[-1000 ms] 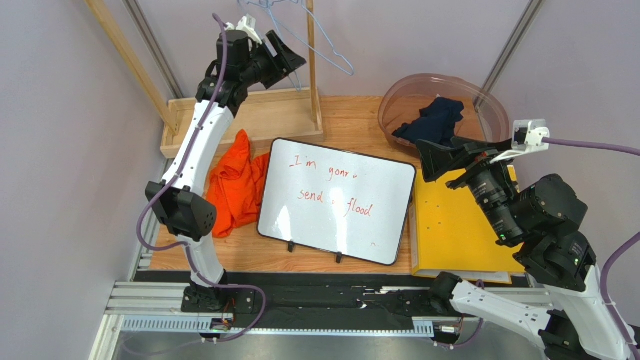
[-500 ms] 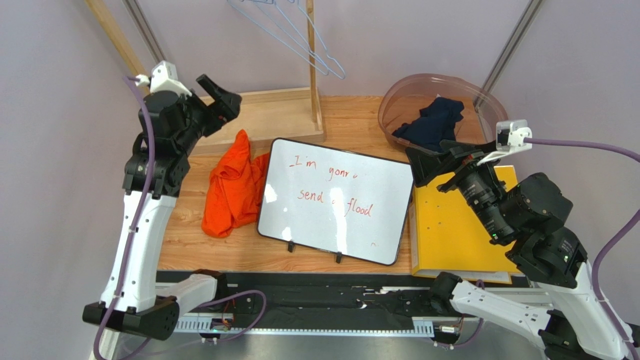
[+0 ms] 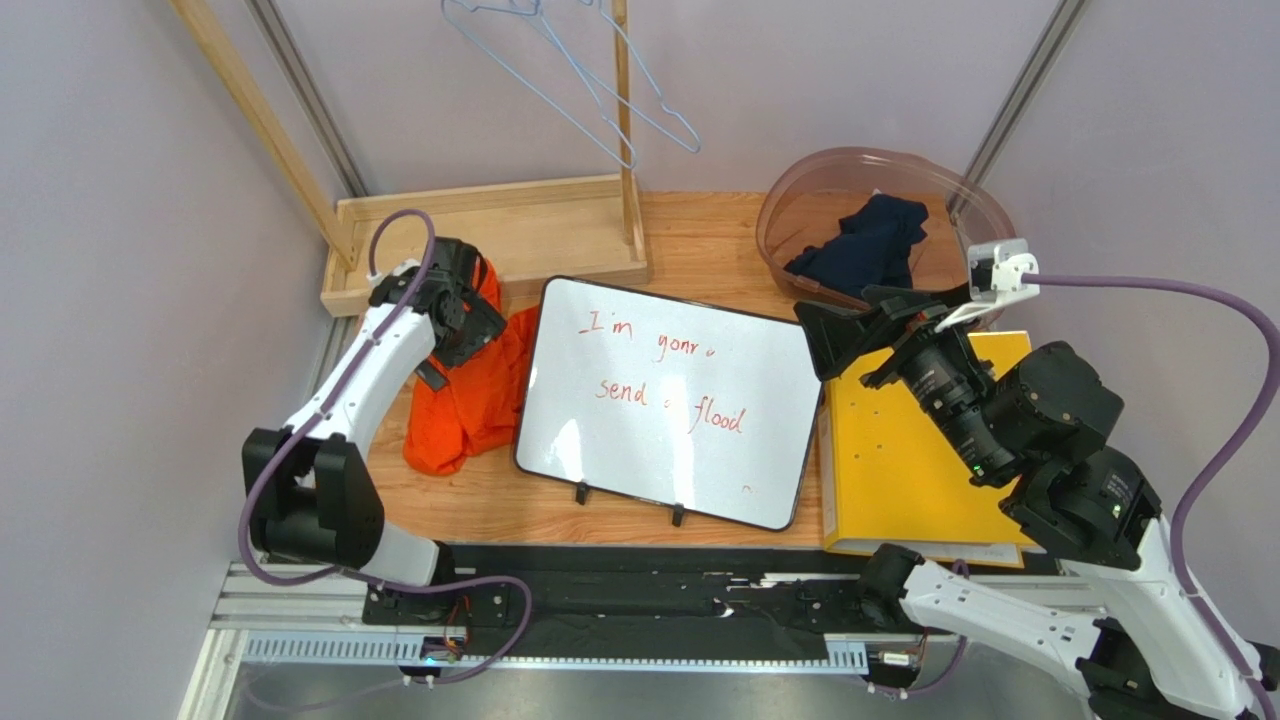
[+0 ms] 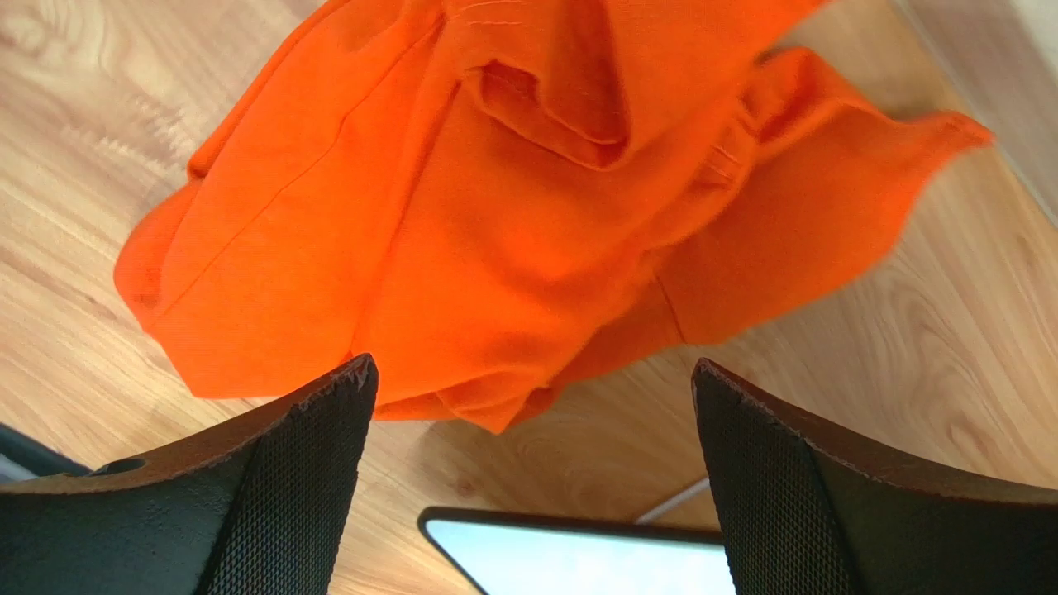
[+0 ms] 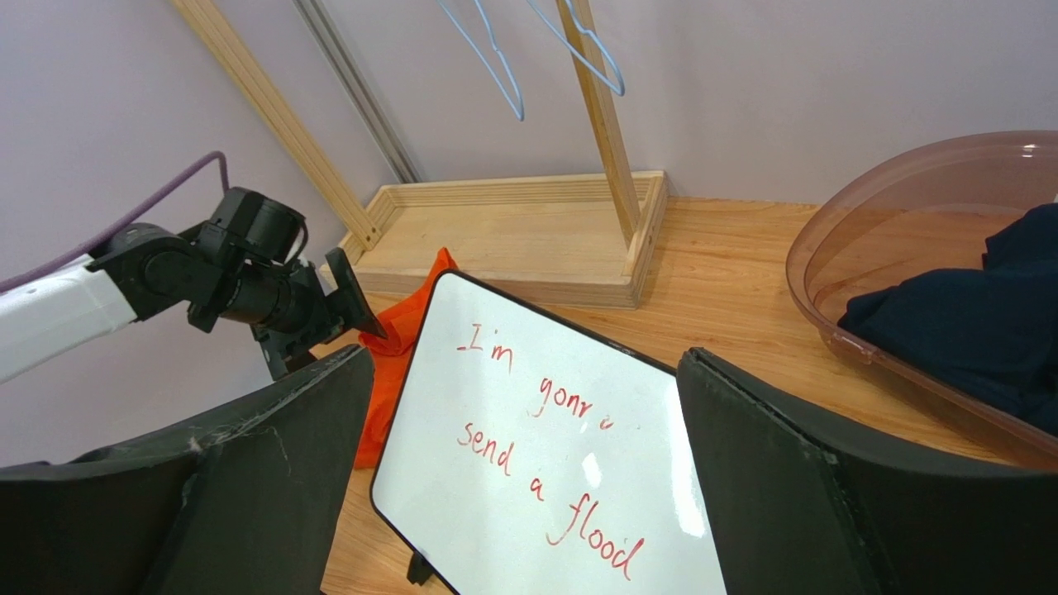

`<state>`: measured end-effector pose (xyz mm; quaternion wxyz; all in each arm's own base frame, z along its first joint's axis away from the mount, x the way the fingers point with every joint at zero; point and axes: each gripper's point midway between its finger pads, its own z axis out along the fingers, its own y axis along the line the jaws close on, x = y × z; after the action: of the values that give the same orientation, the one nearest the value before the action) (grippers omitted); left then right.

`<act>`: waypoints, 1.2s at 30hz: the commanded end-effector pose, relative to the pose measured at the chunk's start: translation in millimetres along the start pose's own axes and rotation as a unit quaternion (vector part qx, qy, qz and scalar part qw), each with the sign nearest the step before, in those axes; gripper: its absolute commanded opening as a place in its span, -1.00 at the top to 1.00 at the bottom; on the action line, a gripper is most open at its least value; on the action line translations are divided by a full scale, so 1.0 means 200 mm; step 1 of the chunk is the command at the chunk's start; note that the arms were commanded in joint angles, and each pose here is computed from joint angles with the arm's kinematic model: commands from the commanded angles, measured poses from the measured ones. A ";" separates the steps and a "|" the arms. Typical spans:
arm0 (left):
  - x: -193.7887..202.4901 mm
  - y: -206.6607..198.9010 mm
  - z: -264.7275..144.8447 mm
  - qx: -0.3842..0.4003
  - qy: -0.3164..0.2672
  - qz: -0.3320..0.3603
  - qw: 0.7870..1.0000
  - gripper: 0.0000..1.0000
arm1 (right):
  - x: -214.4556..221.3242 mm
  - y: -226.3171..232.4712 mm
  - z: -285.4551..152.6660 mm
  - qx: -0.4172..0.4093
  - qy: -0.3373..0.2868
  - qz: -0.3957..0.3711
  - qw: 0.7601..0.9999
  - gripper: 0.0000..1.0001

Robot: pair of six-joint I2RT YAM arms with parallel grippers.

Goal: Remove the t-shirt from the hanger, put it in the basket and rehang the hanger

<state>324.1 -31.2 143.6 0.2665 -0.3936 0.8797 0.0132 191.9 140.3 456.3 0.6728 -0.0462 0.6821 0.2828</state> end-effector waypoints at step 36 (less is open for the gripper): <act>0.20 -0.02 0.63 -0.070 0.117 -0.156 0.978 -0.08 | 0.02 0.06 0.02 -0.025 0.006 0.032 0.999 -1.00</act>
<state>352.3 -37.8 23.1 0.0991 -0.5207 0.8479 0.0084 193.8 159.7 444.3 0.6475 -0.0556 0.6964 0.3046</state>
